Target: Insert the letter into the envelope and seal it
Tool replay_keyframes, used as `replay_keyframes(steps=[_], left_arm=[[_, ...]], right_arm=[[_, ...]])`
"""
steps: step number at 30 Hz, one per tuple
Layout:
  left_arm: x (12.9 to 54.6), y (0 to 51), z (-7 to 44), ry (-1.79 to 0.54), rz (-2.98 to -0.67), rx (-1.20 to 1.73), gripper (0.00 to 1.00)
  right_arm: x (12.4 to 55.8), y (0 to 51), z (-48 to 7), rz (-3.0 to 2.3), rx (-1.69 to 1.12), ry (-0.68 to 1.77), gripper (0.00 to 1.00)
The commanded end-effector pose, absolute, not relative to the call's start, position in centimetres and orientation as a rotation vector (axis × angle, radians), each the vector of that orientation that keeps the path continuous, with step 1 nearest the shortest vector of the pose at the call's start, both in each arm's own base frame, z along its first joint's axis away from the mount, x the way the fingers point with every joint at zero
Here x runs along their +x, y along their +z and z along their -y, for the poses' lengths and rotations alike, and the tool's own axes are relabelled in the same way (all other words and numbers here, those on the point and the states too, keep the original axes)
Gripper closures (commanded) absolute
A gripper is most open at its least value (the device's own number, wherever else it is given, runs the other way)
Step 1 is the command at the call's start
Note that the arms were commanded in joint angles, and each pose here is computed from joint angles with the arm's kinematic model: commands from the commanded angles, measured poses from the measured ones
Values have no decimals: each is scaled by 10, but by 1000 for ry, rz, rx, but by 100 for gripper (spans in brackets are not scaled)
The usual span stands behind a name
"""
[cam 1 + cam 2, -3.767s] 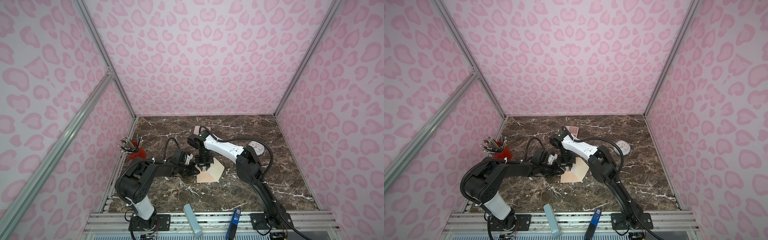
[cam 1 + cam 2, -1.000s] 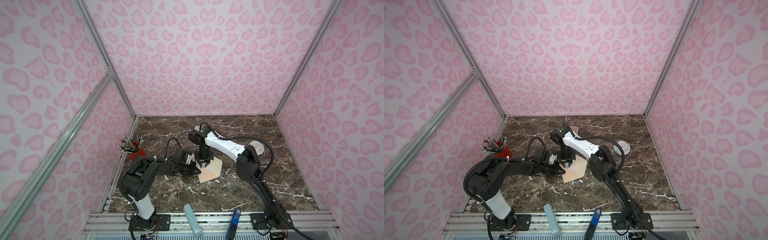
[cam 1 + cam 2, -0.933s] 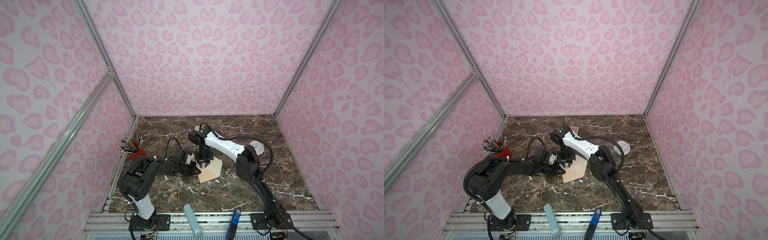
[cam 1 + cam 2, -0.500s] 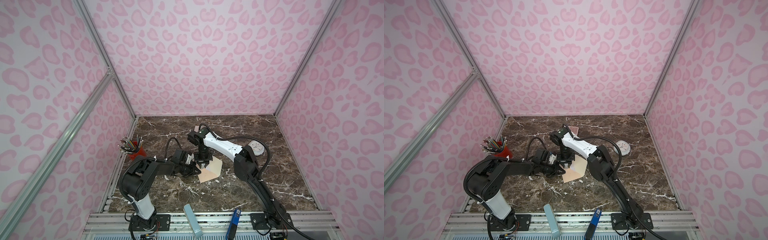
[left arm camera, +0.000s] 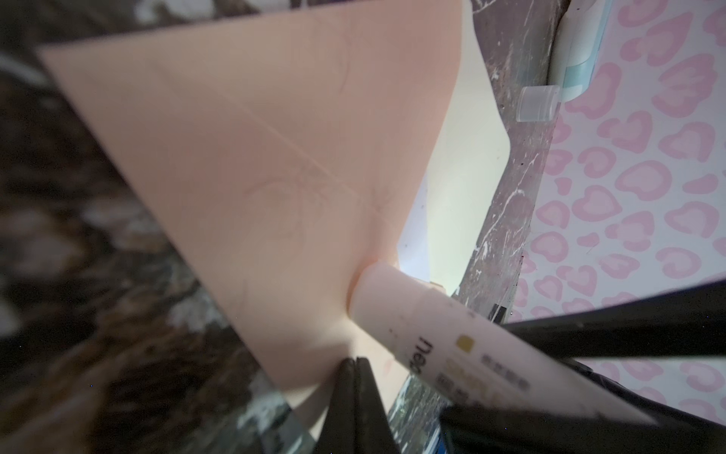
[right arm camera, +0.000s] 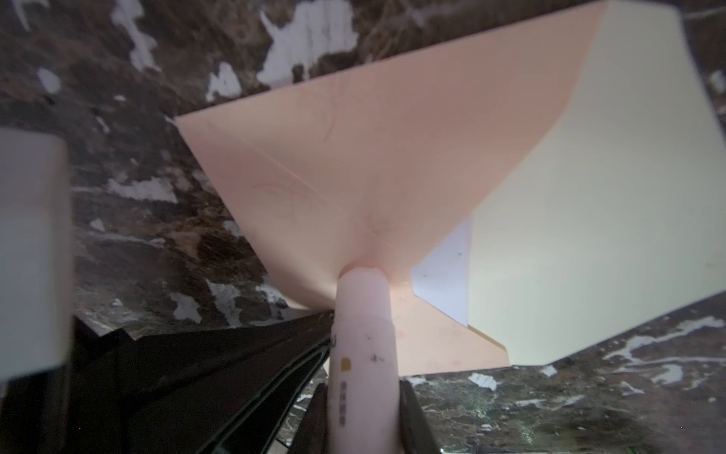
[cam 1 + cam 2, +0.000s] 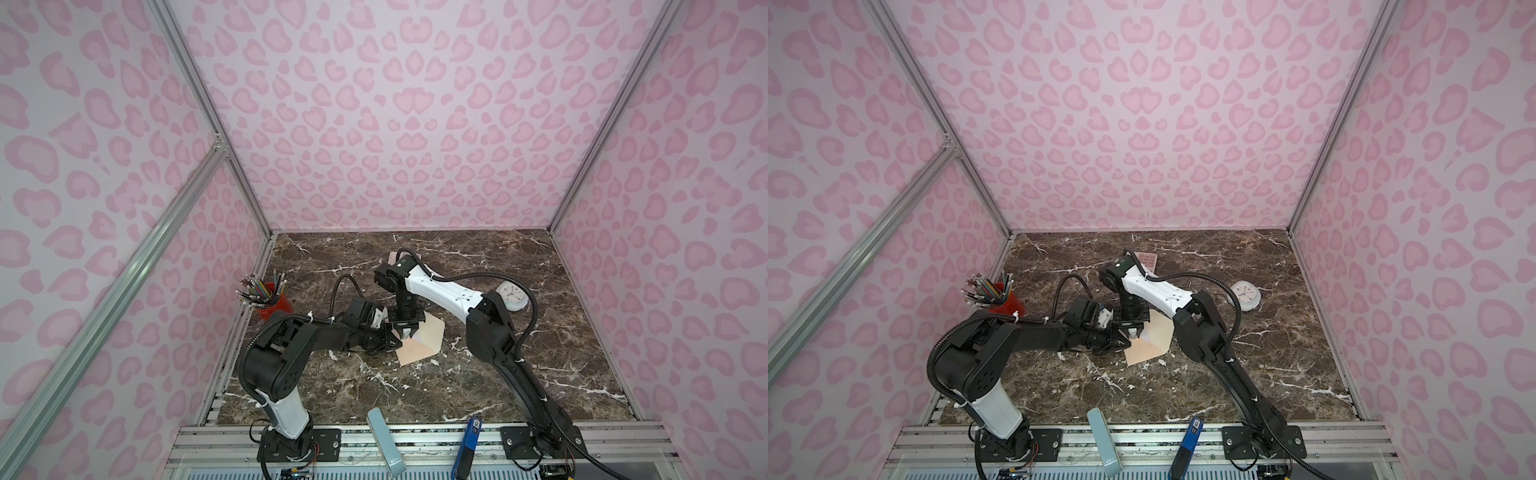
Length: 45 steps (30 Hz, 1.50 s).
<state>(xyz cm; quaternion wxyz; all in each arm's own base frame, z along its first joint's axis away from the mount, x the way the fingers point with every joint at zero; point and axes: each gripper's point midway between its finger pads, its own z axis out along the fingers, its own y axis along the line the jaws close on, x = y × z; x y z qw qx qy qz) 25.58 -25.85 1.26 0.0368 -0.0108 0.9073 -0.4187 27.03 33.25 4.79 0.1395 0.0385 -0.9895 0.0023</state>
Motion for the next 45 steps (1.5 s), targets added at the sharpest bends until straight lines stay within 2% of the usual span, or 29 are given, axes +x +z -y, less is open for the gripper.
replay_keyframes(steps=[1,11,19,30,45], left_arm=[[244,-7,244,-1163,-2891,-97,96],[244,-8,244,-1165,-2892,-96,96],[244,-10,244,-1163,-2899,-99,96],[243,-12,242,-1147,-2914,-101,96],[243,-10,242,-1146,-2910,-96,96]], right_arm=[[268,32,-304,2832,105,218,100],[271,33,-305,2838,98,204,100],[276,70,-324,2897,116,48,100],[273,107,-305,2951,62,-50,100],[281,85,-341,2922,74,-148,100]])
